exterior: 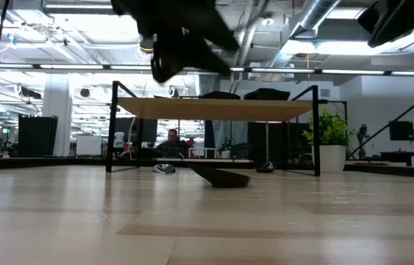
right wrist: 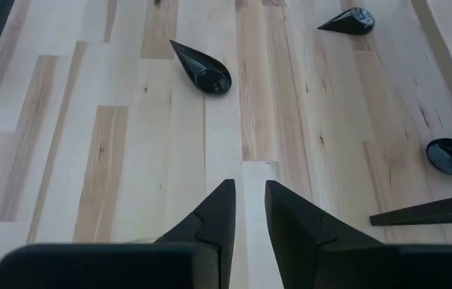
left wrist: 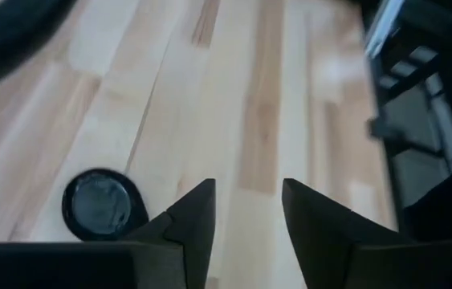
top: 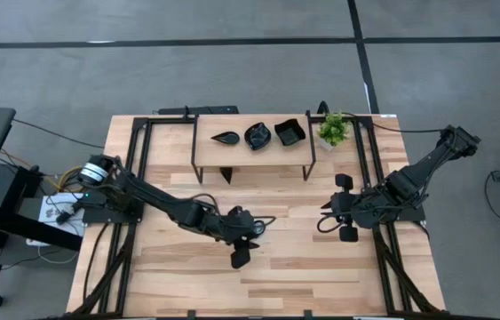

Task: Pick & Place Mini shaped plates
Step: Stack the black drop shaped plate on the black drop shaped plate on the shelf

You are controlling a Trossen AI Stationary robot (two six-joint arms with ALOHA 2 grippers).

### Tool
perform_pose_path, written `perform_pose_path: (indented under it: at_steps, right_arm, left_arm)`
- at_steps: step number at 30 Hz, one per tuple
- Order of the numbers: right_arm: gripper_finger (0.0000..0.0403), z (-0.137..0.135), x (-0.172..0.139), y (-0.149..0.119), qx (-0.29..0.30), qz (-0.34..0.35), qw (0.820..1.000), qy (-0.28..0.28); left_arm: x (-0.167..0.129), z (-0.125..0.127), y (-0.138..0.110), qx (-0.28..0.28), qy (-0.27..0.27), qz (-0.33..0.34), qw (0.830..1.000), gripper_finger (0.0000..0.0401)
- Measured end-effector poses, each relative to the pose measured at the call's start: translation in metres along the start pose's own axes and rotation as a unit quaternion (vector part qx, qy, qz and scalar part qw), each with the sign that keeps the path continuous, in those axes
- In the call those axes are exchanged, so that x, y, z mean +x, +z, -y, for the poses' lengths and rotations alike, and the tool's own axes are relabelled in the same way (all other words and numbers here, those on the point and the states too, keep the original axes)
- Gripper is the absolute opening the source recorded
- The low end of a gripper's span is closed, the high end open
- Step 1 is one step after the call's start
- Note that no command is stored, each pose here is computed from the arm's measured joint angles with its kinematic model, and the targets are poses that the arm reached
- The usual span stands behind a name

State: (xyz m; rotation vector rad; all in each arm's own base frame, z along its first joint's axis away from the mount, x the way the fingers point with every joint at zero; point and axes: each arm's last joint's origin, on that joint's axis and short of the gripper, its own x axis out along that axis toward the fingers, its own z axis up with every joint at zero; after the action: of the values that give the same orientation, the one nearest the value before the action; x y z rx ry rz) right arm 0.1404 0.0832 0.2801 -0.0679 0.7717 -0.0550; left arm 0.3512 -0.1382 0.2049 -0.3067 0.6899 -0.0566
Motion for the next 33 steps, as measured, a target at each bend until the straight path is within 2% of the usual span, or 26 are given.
perform_pose_path:
  at_steps: [5,10,17,24,30,33]
  right_arm:
    - [0.0066,0.000,0.000,0.002,0.005,0.011,1.000,-0.004]
    - [0.0066,-0.003,0.006,0.003,-0.002,0.009,1.000,-0.029]
    - [0.0066,-0.012,0.029,0.003,-0.021,-0.032,0.998,-0.056]
    - [0.0066,-0.019,0.046,0.003,-0.026,-0.051,0.996,-0.062]
    - [0.0066,-0.019,0.046,0.004,-0.023,-0.048,0.997,-0.061]
    - [0.0066,-0.019,0.046,0.004,-0.023,-0.048,0.997,-0.061]
  left_arm:
    - [0.030,0.002,-0.011,0.029,0.014,-0.025,0.999,0.0156]
    - [0.039,0.004,-0.008,0.052,0.027,-0.016,0.998,0.0157]
    - [0.056,-0.003,-0.022,0.062,0.058,-0.034,0.996,0.0157]
    - [0.058,-0.007,-0.024,0.067,0.104,-0.027,0.992,0.0157]
    - [0.061,-0.010,-0.032,0.077,0.113,-0.058,0.989,0.0157]
    - [0.061,-0.009,-0.031,0.074,0.111,-0.053,0.990,0.0157]
